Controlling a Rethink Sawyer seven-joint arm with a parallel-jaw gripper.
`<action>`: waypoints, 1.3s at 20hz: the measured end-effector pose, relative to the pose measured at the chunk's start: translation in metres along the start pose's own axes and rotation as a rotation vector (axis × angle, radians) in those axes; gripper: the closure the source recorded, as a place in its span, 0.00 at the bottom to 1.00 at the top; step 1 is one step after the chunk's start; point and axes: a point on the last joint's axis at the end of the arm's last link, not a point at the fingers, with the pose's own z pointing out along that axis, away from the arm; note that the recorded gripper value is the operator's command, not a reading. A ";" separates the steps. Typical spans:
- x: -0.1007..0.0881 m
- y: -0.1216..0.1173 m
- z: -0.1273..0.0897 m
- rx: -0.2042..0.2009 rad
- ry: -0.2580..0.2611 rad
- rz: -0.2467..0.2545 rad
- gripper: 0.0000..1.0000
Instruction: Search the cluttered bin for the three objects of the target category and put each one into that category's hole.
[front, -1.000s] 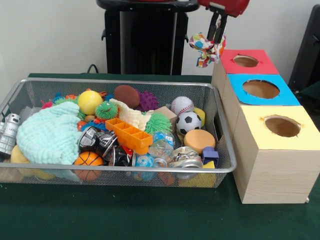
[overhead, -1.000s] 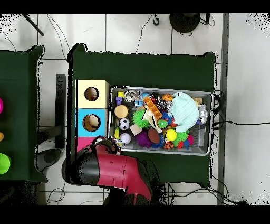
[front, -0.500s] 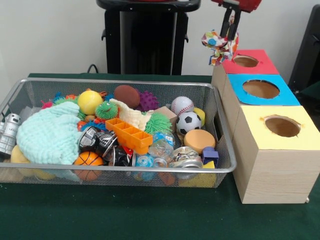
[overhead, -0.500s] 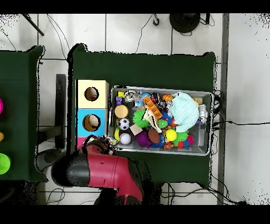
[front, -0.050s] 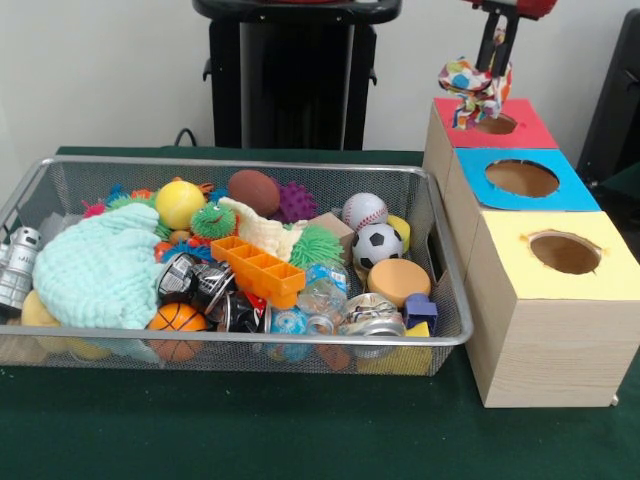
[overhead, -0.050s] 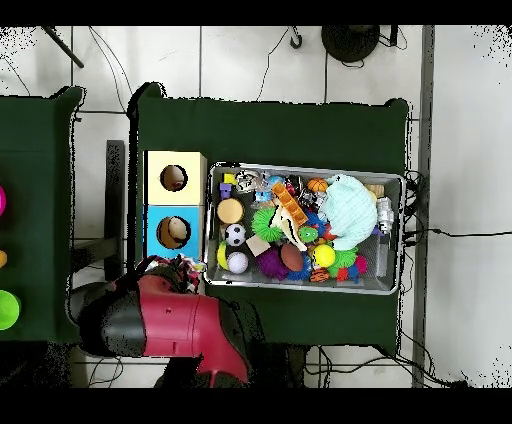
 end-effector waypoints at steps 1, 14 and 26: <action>-0.001 0.004 -0.002 -0.006 -0.004 0.000 1.00; -0.025 0.025 -0.014 -0.058 -0.029 0.047 1.00; -0.035 0.032 -0.002 -0.083 -0.070 0.072 1.00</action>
